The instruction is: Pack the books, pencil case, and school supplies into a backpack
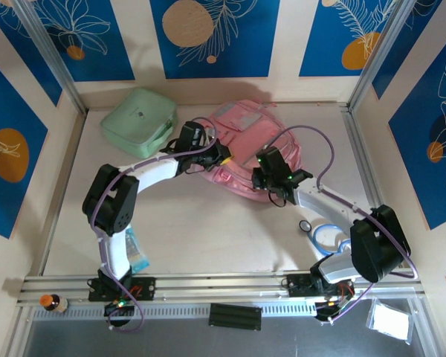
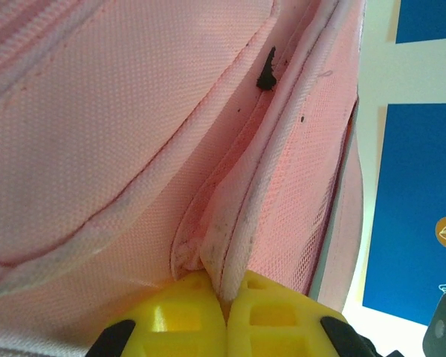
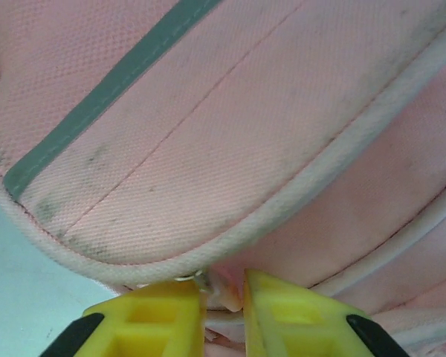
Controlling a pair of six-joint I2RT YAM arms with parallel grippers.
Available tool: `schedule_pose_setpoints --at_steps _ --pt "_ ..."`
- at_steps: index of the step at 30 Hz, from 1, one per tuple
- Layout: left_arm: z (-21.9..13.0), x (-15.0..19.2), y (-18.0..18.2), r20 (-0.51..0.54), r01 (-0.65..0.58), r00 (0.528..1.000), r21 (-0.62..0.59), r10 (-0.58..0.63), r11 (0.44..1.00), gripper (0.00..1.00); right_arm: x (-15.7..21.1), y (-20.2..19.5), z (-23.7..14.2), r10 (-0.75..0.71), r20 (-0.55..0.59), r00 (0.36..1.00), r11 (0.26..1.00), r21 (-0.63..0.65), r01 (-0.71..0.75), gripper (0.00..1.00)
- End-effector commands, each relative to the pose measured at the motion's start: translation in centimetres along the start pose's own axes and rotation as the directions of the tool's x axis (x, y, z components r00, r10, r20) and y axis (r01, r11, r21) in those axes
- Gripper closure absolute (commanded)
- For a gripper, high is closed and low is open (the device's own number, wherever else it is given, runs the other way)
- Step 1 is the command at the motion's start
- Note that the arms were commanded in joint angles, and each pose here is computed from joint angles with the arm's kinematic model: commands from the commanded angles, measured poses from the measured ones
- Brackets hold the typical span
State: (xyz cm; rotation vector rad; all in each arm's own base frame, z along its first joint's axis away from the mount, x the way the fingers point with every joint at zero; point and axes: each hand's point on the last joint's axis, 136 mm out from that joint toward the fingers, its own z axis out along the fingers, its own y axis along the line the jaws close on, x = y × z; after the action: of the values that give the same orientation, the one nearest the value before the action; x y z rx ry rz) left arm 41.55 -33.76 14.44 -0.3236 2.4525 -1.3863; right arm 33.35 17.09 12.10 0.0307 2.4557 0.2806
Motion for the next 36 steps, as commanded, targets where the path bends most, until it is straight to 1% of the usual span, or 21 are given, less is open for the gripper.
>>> schedule_pose_setpoints --at_steps 1,4,7,13,17,19,22,27,29,32,36 --pt "-0.6 -1.5 -1.7 0.008 -0.061 0.998 0.051 0.061 0.997 1.0 -0.6 1.5 -0.1 -0.105 -0.006 0.994 0.99 -0.091 0.104 0.75" --pt "-0.6 -1.5 -1.8 0.005 -0.062 0.998 0.054 0.061 0.997 1.0 -1.0 1.6 0.3 -0.123 -0.024 0.992 0.99 -0.078 0.121 0.73" --pt "-0.6 -1.5 -1.8 0.005 -0.065 0.998 0.052 0.064 0.997 1.0 -1.2 1.2 0.5 -0.13 -0.017 0.991 0.99 -0.056 0.129 0.74" --pt "-0.9 -1.9 -1.3 0.01 -0.065 0.998 0.038 0.065 0.997 1.0 -1.2 1.1 0.3 -0.163 0.014 0.986 0.984 -0.068 0.164 0.83" --pt "-1.1 -2.2 -0.8 0.014 -0.063 0.998 0.026 0.062 0.998 1.0 -1.3 0.4 0.5 -0.179 0.026 0.984 0.983 -0.042 0.18 0.89" --pt "-1.1 -2.3 -0.8 0.012 -0.061 0.998 0.028 0.061 0.998 1.0 -1.2 0.8 0.6 -0.197 0.025 0.98 0.978 -0.07 0.199 0.88" --pt "-1.0 -2.2 -1.0 0.005 -0.06 0.998 0.038 0.059 0.998 1.0 -0.8 2.2 0.9 -0.238 0.011 0.971 0.961 -0.143 0.237 0.82" --pt "-1.1 -2.2 -1.3 0.0 -0.059 0.998 0.049 0.059 0.997 1.0 -0.9 2.5 1.7 -0.261 0.008 0.965 0.957 -0.133 0.259 0.81" --pt "-1.1 -2.1 -1.2 -0.001 -0.061 0.998 0.046 0.061 0.997 1.0 -1.1 2.7 1.8 -0.266 0.022 0.964 0.954 -0.138 0.266 0.81" --pt "-1.1 -2.3 -0.9 0.003 -0.057 0.998 0.041 0.057 0.998 1.0 -1.5 2.7 1.8 -0.269 0.034 0.963 0.954 -0.128 0.271 0.84" --pt "-1.4 -2.7 -0.4 0.013 -0.056 0.998 0.032 0.055 0.998 1.0 -1.8 1.2 1.6 -0.246 0.05 0.968 0.966 -0.064 0.249 0.9"
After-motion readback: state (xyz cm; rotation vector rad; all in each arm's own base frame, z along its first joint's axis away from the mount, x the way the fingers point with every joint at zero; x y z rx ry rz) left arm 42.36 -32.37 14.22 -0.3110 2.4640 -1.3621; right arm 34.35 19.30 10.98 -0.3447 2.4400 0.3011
